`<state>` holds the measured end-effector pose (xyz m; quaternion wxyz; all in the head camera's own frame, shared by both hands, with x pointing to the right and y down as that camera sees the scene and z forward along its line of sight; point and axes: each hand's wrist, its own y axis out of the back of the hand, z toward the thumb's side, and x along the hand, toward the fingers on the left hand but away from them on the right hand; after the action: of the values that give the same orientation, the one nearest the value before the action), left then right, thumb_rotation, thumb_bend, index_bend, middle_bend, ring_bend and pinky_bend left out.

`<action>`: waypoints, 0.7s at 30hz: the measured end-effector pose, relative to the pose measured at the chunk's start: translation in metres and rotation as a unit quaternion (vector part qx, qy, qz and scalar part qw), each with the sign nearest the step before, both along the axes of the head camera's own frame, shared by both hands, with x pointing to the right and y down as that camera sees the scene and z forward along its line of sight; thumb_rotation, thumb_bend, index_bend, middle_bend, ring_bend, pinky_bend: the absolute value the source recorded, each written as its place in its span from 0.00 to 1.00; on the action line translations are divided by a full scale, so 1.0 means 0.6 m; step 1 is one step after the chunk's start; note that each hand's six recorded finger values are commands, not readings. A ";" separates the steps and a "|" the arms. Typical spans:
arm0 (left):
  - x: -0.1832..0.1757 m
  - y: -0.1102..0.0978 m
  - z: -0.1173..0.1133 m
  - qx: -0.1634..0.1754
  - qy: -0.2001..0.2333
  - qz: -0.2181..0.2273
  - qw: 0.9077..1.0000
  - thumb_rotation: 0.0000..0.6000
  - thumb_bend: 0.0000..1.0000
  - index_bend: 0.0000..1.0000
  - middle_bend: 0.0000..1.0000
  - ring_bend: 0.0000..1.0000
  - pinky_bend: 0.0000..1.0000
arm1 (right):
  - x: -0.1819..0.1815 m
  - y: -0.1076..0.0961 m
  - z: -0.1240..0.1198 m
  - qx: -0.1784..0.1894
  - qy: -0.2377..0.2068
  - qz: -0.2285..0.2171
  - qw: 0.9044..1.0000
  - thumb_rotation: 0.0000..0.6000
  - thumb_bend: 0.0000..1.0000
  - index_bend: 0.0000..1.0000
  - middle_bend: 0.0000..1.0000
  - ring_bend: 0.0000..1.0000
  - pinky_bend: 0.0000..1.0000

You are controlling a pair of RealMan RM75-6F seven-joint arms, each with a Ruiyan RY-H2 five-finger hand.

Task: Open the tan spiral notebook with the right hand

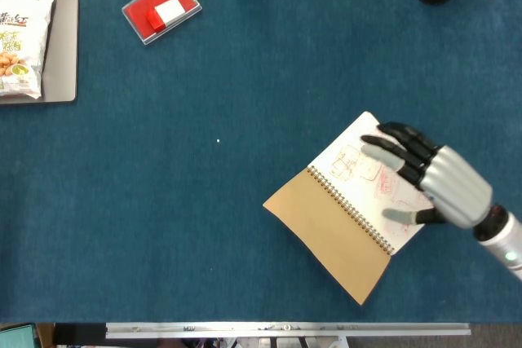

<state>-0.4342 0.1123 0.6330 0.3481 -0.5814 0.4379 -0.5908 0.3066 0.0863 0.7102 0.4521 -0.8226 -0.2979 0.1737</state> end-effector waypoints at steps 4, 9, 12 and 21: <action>-0.001 0.000 0.000 0.000 0.001 -0.001 1.000 1.00 0.43 0.44 0.36 0.28 0.45 | -0.014 0.016 0.023 -0.033 0.000 -0.010 0.999 1.00 0.00 0.00 0.11 0.00 0.11; -0.002 -0.001 -0.001 0.000 0.002 -0.001 1.000 1.00 0.43 0.44 0.36 0.28 0.45 | -0.030 0.034 0.041 -0.065 -0.003 -0.025 0.998 1.00 0.00 0.00 0.11 0.00 0.11; -0.002 -0.001 -0.001 0.000 0.002 -0.001 1.000 1.00 0.43 0.44 0.36 0.28 0.45 | -0.038 0.043 0.048 -0.075 -0.003 -0.034 0.997 1.00 0.00 0.00 0.11 0.00 0.11; -0.002 0.000 -0.003 0.002 0.004 -0.002 1.000 1.00 0.43 0.44 0.36 0.28 0.45 | -0.045 0.064 0.069 -0.096 0.014 -0.050 0.994 1.00 0.00 0.00 0.11 0.00 0.11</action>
<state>-0.4352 0.1121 0.6310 0.3463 -0.5823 0.4412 -0.5885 0.2797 0.1245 0.7518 0.3837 -0.8732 -0.2322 0.1906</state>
